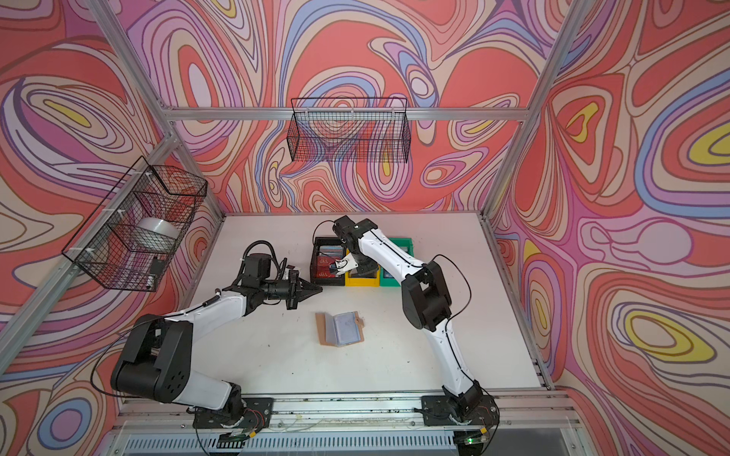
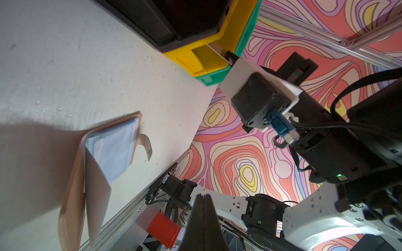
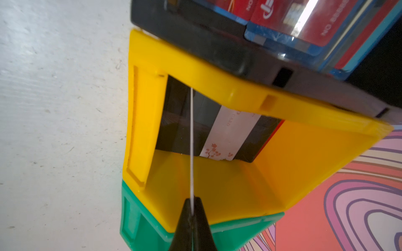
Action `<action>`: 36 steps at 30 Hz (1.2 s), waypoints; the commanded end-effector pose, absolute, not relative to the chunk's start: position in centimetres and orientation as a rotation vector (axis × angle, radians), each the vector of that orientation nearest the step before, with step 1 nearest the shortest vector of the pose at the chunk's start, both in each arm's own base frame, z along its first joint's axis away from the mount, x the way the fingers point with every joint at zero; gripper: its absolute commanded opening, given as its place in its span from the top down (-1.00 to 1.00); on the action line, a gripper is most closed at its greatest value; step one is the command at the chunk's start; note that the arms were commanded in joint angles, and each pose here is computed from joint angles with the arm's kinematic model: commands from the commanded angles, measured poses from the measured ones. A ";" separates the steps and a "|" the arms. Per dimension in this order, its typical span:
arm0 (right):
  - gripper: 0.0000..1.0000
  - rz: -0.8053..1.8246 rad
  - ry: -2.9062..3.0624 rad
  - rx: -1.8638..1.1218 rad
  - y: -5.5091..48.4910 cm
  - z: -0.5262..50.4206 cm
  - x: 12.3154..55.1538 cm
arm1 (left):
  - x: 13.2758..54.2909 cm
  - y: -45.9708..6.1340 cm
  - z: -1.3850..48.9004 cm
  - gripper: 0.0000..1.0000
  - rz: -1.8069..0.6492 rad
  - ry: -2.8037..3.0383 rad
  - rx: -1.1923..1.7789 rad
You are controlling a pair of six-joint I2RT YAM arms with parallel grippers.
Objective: Take the credit cards out of the card holder
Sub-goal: Place the credit card in the storage box.
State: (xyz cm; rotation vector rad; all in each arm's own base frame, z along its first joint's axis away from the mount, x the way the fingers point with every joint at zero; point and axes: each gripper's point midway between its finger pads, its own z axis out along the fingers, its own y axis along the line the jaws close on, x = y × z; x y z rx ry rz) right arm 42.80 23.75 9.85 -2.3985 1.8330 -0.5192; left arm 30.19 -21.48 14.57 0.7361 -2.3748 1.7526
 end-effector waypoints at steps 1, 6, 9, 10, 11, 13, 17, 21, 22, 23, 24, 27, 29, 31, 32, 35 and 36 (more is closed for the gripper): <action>1.00 -0.543 1.832 -2.377 23.6 10.8 42.7 | 30.3 -21.2 14.9 1.00 1.765 -2.377 0.735; 1.00 -0.548 1.822 -2.419 23.2 10.6 42.3 | 30.4 -21.3 14.9 1.00 1.765 -2.377 0.733; 1.00 -0.547 1.817 -2.432 23.0 10.6 42.1 | 30.5 -21.3 14.9 1.00 1.763 -2.374 0.734; 1.00 -0.542 1.817 -2.432 23.0 10.6 42.0 | 30.6 -21.3 15.0 1.00 1.766 -2.377 0.731; 1.00 -0.539 1.816 -2.435 23.1 10.5 41.9 | 30.6 -21.3 14.9 1.00 1.764 -2.375 0.731; 1.00 -0.542 1.818 -2.439 22.9 10.3 41.9 | 30.7 -21.3 14.9 1.00 1.765 -2.375 0.729; 1.00 -0.540 1.823 -2.445 23.0 9.9 42.0 | 30.8 -21.4 14.8 1.00 1.763 -2.368 0.724; 1.00 -0.506 1.831 -2.425 23.6 9.7 42.1 | 30.9 -21.5 14.7 1.00 1.764 -2.364 0.720; 1.00 -0.491 1.831 -2.420 23.8 9.7 42.1 | 30.9 -21.4 14.7 1.00 1.765 -2.363 0.723; 1.00 -0.479 1.835 -2.411 24.0 9.7 42.1 | 30.9 -21.4 14.7 1.00 1.765 -2.363 0.723; 1.00 -0.465 1.840 -2.402 24.2 9.6 42.1 | 30.9 -21.4 14.7 1.00 1.764 -2.363 0.724; 1.00 -0.452 1.843 -2.391 24.4 9.5 42.2 | 31.0 -21.4 14.7 1.00 1.764 -2.363 0.727; 1.00 -0.449 1.840 -2.381 24.6 9.7 42.3 | 31.0 -21.3 14.7 1.00 1.763 -2.365 0.732; 1.00 -0.450 1.833 -2.369 24.7 9.8 42.4 | 30.9 -21.3 14.7 1.00 1.764 -2.367 0.731; 1.00 -0.438 1.833 -2.369 24.8 9.9 42.3 | 30.9 -21.2 14.7 1.00 1.763 -2.367 0.736; 1.00 -0.415 1.834 -2.361 25.0 10.1 42.1 | 30.9 -21.2 14.8 1.00 1.764 -2.371 0.735; 1.00 -0.414 1.836 -2.361 25.1 10.0 42.2 | 30.9 -21.2 14.8 1.00 1.765 -2.371 0.734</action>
